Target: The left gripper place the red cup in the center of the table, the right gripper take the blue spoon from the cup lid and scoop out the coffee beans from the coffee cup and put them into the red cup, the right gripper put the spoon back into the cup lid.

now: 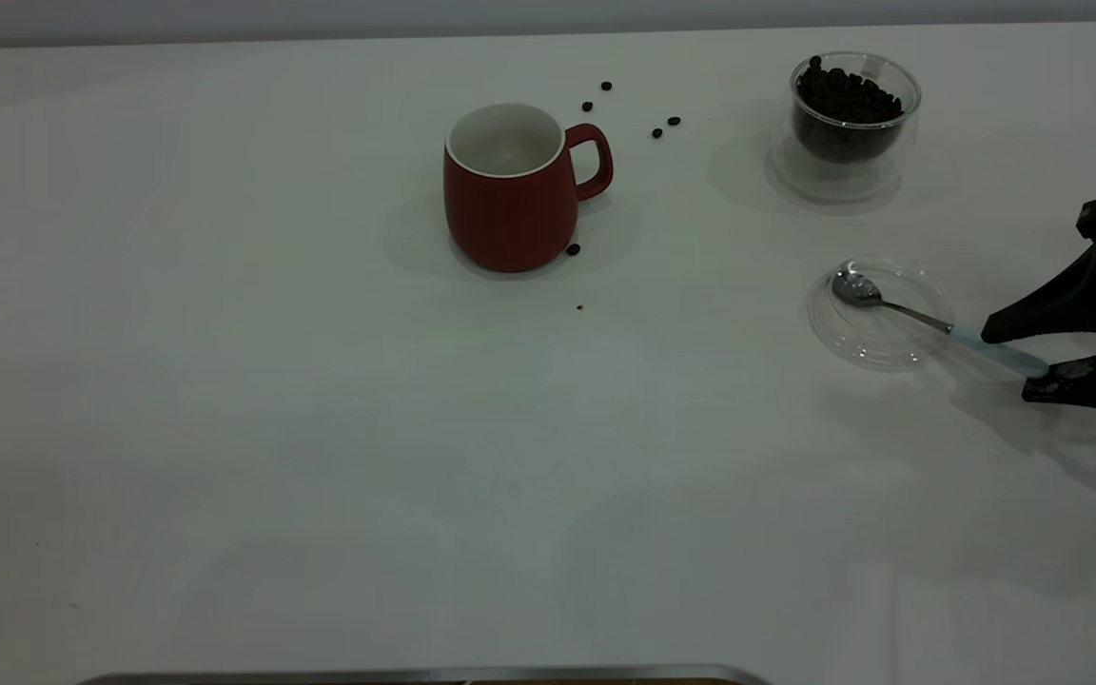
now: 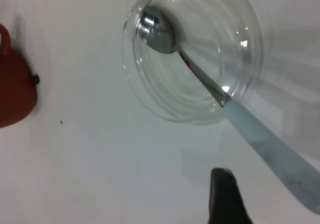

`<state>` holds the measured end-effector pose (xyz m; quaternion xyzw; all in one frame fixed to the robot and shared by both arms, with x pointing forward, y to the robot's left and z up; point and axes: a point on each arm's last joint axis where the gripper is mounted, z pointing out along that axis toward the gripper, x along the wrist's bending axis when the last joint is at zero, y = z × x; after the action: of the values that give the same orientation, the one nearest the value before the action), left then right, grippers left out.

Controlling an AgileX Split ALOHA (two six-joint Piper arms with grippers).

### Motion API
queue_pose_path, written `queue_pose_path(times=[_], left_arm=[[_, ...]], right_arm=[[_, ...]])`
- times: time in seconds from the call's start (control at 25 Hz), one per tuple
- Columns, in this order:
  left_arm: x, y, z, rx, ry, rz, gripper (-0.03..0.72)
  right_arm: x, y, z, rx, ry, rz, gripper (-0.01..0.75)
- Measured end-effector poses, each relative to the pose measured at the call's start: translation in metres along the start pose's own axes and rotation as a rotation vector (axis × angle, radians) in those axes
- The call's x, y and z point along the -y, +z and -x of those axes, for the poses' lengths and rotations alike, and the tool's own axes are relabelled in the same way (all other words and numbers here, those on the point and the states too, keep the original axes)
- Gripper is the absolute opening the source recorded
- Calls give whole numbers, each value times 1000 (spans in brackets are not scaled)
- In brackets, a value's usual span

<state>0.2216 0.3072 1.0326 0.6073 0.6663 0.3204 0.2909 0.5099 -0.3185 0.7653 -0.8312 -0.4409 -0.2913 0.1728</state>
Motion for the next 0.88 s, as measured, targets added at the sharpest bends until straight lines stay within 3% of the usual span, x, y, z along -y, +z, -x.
queue_pose_path(times=[0.24,0.4,0.68,0.88], left_arm=[[0,0,0,0,0,0,532],[0,0,0,0,0,0,532],[0,0,0,0,0,0,532],[0,0,0,0,0,0,532]], right_arm=[[8,-2,5,48,33,-17,490],[11,-23,-5,85,-8,31,492],[23,-87,-51,67,-226,180,492],[41,-137,-96,-41,-415,242,492]])
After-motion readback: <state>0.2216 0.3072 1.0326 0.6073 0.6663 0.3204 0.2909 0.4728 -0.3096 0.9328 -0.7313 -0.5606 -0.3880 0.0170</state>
